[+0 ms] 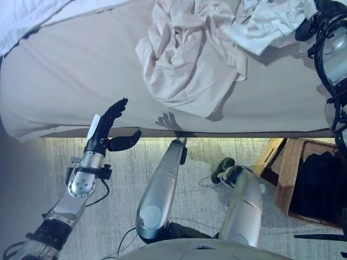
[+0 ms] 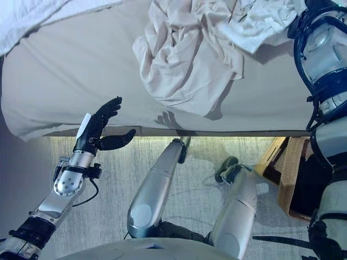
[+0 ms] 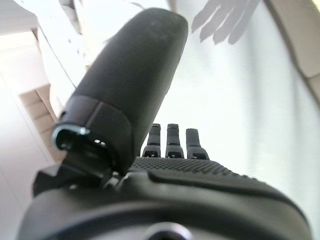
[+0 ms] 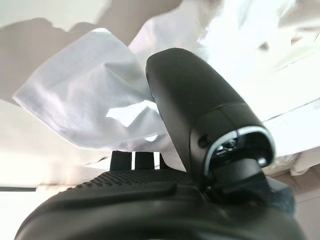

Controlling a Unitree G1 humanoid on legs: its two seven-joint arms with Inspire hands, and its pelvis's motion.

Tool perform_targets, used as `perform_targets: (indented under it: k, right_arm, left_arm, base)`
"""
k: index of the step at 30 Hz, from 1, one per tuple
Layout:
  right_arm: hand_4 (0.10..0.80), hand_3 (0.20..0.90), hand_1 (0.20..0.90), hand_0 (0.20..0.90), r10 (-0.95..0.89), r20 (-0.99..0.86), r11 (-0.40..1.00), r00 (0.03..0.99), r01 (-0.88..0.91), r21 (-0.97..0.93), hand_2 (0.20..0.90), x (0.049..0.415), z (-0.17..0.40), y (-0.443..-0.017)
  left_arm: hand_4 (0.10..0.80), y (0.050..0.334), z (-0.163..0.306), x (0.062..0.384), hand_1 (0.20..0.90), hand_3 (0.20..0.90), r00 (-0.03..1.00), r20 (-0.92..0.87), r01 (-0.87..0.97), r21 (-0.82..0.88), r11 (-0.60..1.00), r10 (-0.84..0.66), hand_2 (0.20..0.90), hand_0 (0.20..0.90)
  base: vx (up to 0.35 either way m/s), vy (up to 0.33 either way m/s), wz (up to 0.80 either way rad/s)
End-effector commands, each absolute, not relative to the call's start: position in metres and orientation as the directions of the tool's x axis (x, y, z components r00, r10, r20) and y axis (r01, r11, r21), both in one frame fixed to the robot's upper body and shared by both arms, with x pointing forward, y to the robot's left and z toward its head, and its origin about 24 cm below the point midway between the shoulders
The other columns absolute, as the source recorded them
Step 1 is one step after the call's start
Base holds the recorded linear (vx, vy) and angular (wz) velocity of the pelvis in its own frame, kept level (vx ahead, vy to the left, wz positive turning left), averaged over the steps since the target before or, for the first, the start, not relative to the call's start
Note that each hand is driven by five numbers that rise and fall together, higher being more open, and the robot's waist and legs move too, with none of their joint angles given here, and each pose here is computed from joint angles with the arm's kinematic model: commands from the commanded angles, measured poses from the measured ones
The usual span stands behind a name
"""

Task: Pick up the clothes from the bed and place them into the basket

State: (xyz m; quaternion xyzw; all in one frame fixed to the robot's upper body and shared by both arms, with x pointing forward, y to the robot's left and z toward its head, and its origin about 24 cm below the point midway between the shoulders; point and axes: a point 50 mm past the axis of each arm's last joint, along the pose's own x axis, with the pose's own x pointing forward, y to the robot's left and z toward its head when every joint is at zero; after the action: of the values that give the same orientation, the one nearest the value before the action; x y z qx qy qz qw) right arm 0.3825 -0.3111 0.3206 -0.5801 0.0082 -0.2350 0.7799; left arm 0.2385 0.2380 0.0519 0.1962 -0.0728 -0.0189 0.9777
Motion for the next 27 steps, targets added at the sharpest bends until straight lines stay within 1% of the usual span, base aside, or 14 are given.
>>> perform_targets:
  k: [1,11,16,21,23,27]
  right_arm:
    - [0.100,0.200,0.300,0.300,-0.368,0.425,0.128,0.827,0.498,-0.858,0.300,0.353,0.372,-0.335]
    - [0.100,0.200,0.300,0.300,-0.367,0.383,0.148,0.847,0.460,-0.875,0.300,0.339,0.363,-0.359]
    - [0.100,0.200,0.300,0.300,-0.348,0.363,0.200,0.865,0.446,-0.872,0.300,0.330,0.358,-0.367]
    - [0.100,0.200,0.300,0.300,-0.315,0.369,0.174,0.874,0.435,-0.883,0.300,0.323,0.348,-0.372]
    - [0.100,0.200,0.300,0.300,-0.289,0.379,0.136,0.879,0.429,-0.893,0.300,0.313,0.339,-0.376]
    - [0.100,0.200,0.300,0.300,-0.287,0.400,0.135,0.870,0.450,-0.883,0.300,0.301,0.331,-0.384]
  left_arm:
    - [0.800,0.248,0.068,0.243,0.900,0.900,0.979,0.202,-0.049,0.359,0.932,-0.026,0.900,0.900]
    - [0.800,0.252,0.045,0.243,0.900,0.900,0.998,0.069,-0.028,0.398,0.917,0.001,0.900,0.900]
    - [0.800,0.255,0.026,0.238,0.900,0.900,1.000,-0.018,0.000,0.418,0.908,0.009,0.900,0.900]
    - [0.800,0.256,0.020,0.238,0.900,0.900,0.999,-0.038,0.001,0.433,0.901,0.017,0.900,0.900]
    - [0.800,0.258,0.020,0.241,0.900,0.900,0.999,-0.033,-0.015,0.438,0.899,0.032,0.900,0.900]
    - [0.800,0.263,0.020,0.243,0.900,0.900,0.999,-0.030,-0.026,0.460,0.888,0.045,0.900,0.900]
  base:
    - [0.106,0.028,-0.09]
    - [0.081,0.024,-0.16]
    - [0.154,0.046,-0.16]
    - [0.085,0.034,-0.16]
    - [0.024,0.045,-0.19]
    - [0.000,0.037,-0.37]
